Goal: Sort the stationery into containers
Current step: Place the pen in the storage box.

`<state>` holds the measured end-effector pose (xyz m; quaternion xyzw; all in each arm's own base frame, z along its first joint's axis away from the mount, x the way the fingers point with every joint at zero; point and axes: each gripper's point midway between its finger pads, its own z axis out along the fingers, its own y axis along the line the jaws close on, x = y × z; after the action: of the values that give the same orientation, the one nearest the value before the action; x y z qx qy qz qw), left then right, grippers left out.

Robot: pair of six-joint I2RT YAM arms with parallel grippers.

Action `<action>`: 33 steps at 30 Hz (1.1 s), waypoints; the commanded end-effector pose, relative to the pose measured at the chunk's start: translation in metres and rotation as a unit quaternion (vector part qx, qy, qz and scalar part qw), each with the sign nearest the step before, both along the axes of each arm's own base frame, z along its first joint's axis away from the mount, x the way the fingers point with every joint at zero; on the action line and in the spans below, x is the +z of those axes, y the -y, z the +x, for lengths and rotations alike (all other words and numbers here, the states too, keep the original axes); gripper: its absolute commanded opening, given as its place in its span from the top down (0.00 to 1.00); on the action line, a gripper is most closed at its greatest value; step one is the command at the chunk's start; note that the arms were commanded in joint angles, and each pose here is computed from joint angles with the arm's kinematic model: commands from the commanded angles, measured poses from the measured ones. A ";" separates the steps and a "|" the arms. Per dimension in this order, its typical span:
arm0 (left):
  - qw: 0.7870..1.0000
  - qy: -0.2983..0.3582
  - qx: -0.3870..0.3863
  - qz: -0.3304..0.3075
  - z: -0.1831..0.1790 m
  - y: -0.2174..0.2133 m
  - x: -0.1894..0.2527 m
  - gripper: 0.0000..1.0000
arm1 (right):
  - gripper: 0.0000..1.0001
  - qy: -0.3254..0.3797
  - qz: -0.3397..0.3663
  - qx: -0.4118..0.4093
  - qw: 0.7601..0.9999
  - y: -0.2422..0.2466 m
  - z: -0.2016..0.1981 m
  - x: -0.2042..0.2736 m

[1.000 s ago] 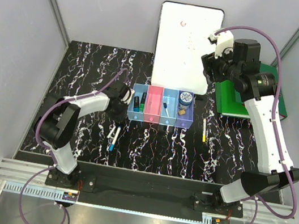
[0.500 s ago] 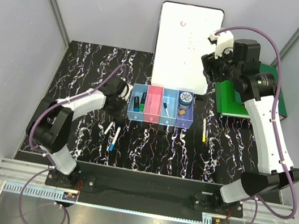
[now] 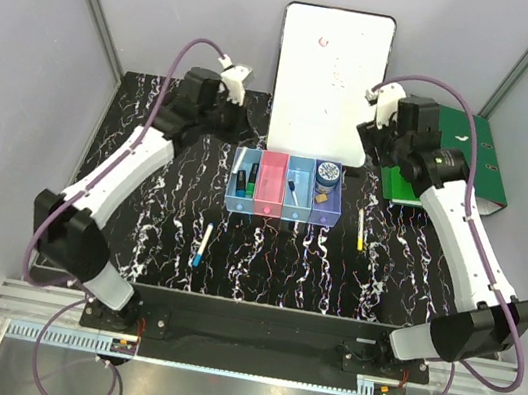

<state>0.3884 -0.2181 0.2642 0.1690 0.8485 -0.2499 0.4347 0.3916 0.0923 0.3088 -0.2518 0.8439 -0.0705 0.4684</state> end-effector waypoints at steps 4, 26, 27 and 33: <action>0.990 -0.035 -0.069 -0.121 0.028 0.097 -0.008 1.00 | 0.25 -0.089 0.070 -0.118 0.987 0.041 -0.023 -0.086; 0.982 -0.094 -0.025 -0.160 0.086 0.166 -0.090 1.00 | 0.25 -0.251 0.144 -0.057 0.956 0.008 -0.022 -0.231; 0.983 -0.095 -0.025 -0.158 0.085 0.168 -0.093 1.00 | 0.25 -0.254 0.143 -0.059 0.955 0.009 -0.020 -0.237; 0.983 -0.108 -0.021 -0.144 0.082 0.169 -0.113 1.00 | 0.26 -0.268 0.146 -0.085 0.949 0.020 -0.015 -0.258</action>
<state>0.4576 -0.3794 0.1288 0.0945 0.8606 -0.3863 0.3181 0.3597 0.0755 0.0521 -0.1353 0.9612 0.0787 0.2270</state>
